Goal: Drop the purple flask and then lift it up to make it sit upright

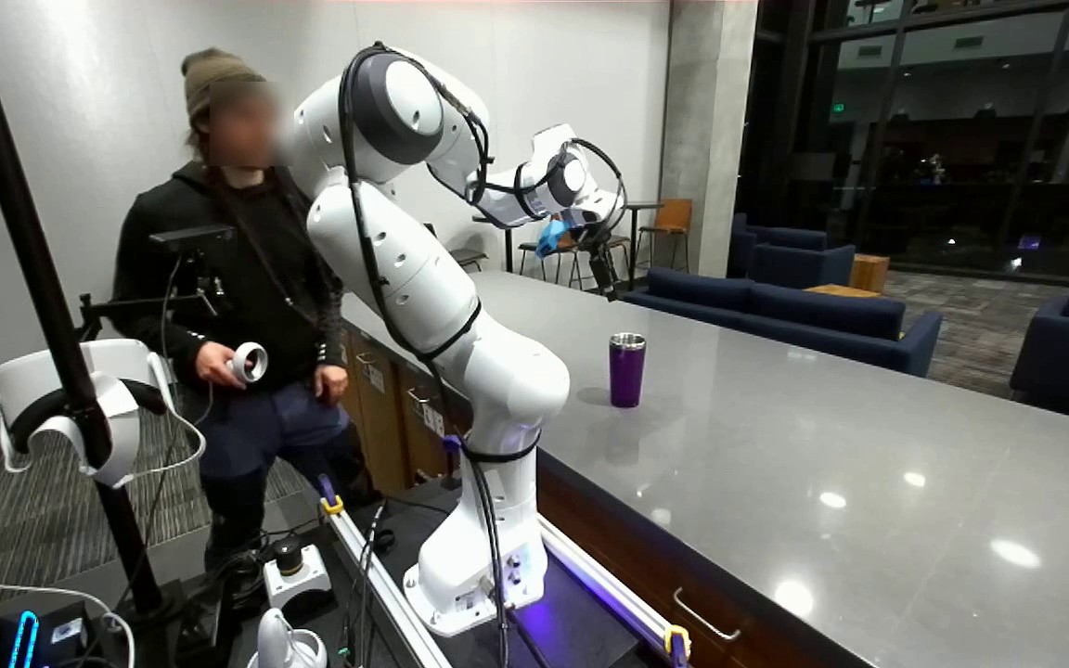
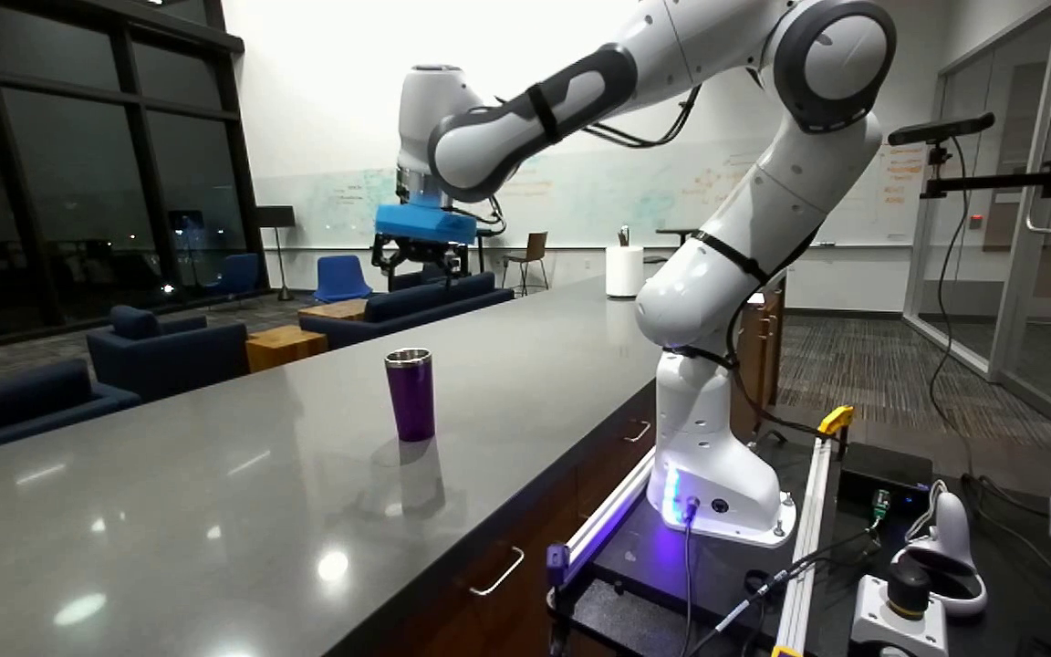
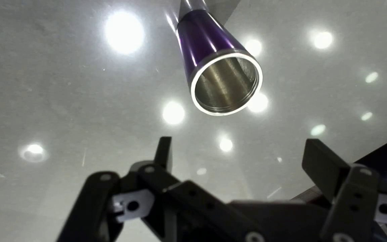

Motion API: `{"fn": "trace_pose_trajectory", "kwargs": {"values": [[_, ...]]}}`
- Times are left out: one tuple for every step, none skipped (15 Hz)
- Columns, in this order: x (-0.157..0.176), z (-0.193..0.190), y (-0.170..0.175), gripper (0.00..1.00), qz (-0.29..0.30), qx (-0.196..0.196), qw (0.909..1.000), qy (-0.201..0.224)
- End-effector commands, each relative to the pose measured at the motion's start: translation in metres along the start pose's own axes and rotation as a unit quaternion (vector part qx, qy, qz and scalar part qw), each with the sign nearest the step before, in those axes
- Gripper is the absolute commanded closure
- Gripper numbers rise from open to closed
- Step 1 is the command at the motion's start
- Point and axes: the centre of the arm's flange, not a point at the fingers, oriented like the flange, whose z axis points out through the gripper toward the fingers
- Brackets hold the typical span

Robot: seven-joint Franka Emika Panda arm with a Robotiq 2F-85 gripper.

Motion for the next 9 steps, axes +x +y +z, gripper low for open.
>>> {"fn": "trace_pose_trajectory", "kwargs": {"values": [[-0.020, 0.013, -0.005, 0.00, -0.044, 0.009, 0.9985, 0.030], [-0.028, 0.016, -0.011, 0.00, -0.061, 0.031, 0.9969, 0.039], [-0.036, 0.014, -0.018, 0.00, -0.057, 0.071, 0.9951, 0.039], [-0.045, 0.009, -0.029, 0.00, -0.047, 0.108, 0.9921, 0.042], [-0.054, 0.003, -0.039, 0.00, -0.060, 0.135, 0.9873, 0.058], [-0.066, -0.005, -0.052, 0.00, -0.084, 0.152, 0.9816, 0.081], [-0.081, -0.014, -0.062, 0.00, -0.110, 0.156, 0.9760, 0.105], [-0.100, -0.023, -0.071, 0.00, -0.134, 0.164, 0.9696, 0.123], [-0.121, -0.028, -0.082, 0.00, -0.153, 0.171, 0.9626, 0.144]]}}
